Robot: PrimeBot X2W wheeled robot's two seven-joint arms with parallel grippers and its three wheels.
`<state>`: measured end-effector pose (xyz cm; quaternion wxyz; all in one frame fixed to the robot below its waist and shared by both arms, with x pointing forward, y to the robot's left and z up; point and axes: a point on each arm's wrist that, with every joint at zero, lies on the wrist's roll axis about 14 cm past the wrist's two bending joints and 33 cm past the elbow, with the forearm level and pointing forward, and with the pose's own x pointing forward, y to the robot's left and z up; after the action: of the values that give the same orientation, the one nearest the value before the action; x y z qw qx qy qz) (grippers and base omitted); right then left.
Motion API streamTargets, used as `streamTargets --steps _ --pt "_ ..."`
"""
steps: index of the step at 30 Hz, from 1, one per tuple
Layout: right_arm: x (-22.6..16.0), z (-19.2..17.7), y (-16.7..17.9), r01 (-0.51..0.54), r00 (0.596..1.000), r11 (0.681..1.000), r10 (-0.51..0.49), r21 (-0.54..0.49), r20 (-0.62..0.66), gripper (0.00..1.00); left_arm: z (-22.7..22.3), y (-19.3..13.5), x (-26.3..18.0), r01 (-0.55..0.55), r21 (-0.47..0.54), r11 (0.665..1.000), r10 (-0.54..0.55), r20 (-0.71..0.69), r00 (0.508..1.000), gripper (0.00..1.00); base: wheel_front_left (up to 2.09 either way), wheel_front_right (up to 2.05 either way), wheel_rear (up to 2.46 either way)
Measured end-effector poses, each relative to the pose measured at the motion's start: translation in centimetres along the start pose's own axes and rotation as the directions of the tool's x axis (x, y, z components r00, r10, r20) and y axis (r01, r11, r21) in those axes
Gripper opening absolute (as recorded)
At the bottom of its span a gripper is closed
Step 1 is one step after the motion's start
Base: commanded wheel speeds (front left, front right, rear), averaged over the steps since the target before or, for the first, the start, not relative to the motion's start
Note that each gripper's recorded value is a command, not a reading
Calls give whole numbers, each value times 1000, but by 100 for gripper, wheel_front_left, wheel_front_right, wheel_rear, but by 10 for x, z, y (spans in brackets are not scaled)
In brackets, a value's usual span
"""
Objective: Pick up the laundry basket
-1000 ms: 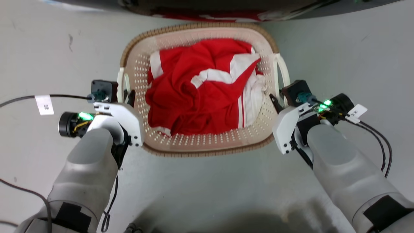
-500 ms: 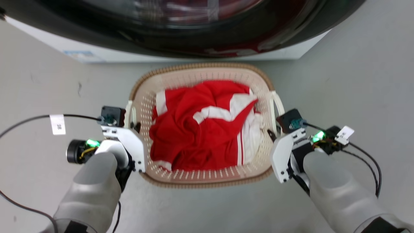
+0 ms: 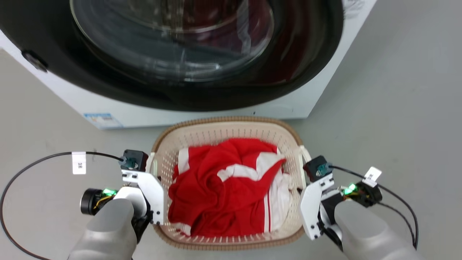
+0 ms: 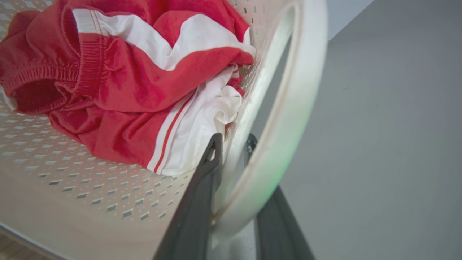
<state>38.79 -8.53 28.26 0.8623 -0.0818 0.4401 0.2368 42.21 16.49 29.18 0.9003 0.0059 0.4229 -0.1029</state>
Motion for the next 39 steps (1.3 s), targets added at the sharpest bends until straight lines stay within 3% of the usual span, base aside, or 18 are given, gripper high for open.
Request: streamTargets --steps 17,39 --pt "-50 -14 13 36 999 999 -35 12 -24 0 8 -24 -48 44 35 998 -44 -15 999 0 0 0 0" --pt "-76 -26 21 41 997 999 -39 27 -63 0 1 -33 -75 64 41 997 -63 -32 998 0 0 0 0"
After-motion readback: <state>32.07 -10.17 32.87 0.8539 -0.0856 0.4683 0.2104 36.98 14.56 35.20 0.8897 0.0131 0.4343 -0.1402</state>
